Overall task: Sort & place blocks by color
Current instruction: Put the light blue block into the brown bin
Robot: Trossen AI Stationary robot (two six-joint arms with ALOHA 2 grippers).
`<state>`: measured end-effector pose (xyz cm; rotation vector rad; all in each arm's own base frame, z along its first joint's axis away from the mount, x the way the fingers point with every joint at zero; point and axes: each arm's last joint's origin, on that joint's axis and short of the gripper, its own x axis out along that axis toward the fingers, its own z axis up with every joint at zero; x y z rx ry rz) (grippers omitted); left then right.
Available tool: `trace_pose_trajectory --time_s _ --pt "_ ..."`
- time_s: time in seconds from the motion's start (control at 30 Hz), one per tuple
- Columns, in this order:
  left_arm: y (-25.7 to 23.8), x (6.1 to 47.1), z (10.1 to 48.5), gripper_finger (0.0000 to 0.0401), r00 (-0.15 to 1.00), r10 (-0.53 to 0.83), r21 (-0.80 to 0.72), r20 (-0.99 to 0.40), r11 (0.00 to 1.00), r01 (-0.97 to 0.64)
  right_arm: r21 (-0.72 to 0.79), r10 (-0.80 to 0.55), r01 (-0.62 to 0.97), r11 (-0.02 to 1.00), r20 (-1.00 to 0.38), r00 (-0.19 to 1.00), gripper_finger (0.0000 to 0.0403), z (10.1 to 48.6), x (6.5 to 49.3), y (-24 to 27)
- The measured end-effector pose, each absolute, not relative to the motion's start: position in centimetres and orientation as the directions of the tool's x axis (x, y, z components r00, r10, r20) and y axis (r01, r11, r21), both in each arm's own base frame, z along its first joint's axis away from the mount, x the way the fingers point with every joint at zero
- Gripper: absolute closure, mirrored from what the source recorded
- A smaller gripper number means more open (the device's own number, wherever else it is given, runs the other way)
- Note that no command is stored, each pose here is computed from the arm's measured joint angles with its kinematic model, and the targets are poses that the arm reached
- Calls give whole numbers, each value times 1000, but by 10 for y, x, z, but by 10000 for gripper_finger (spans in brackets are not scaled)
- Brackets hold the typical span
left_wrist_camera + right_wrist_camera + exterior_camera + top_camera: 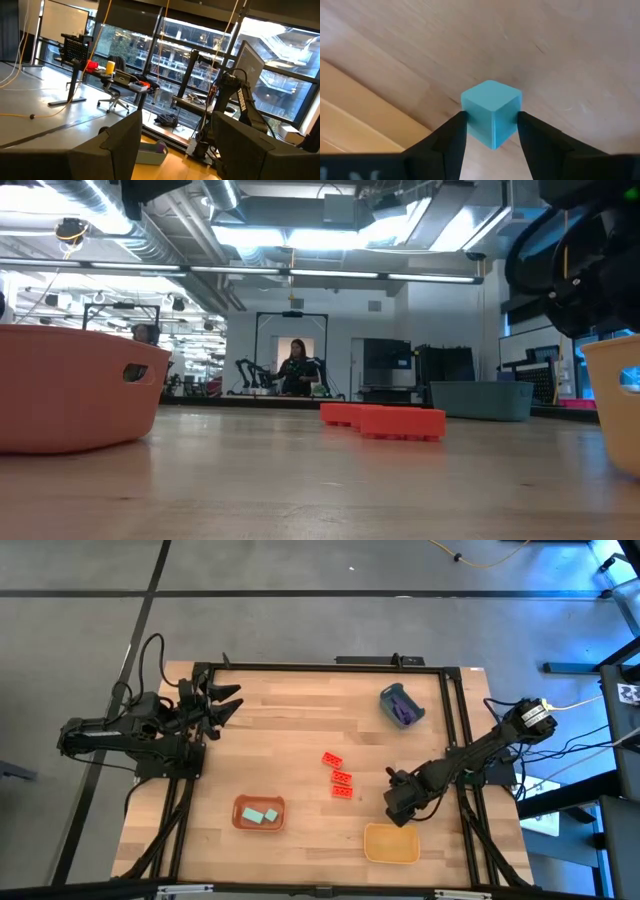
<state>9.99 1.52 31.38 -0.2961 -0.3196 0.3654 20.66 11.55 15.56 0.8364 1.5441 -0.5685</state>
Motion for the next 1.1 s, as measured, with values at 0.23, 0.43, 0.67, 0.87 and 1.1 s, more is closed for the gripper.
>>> trace_pose_trajectory --time_s 0.23,0.43,0.67,0.87,1.1 --pt "15 100 314 170 885 392 -337 250 892 -300 71 166 809 584 -985 -34 227 150 208 116" --pt "15 100 314 170 885 393 -337 250 892 -301 84 184 818 569 -983 -27 227 154 209 114" --pt "15 100 314 170 885 393 -337 250 892 -301 30 136 806 591 -989 -63 227 157 208 111" --pt "15 100 314 170 884 394 -337 250 892 -302 4 127 813 582 -988 -86 227 157 207 108" --pt "15 100 314 170 884 394 -337 250 892 -302 9 115 812 584 -991 -72 227 160 206 106"
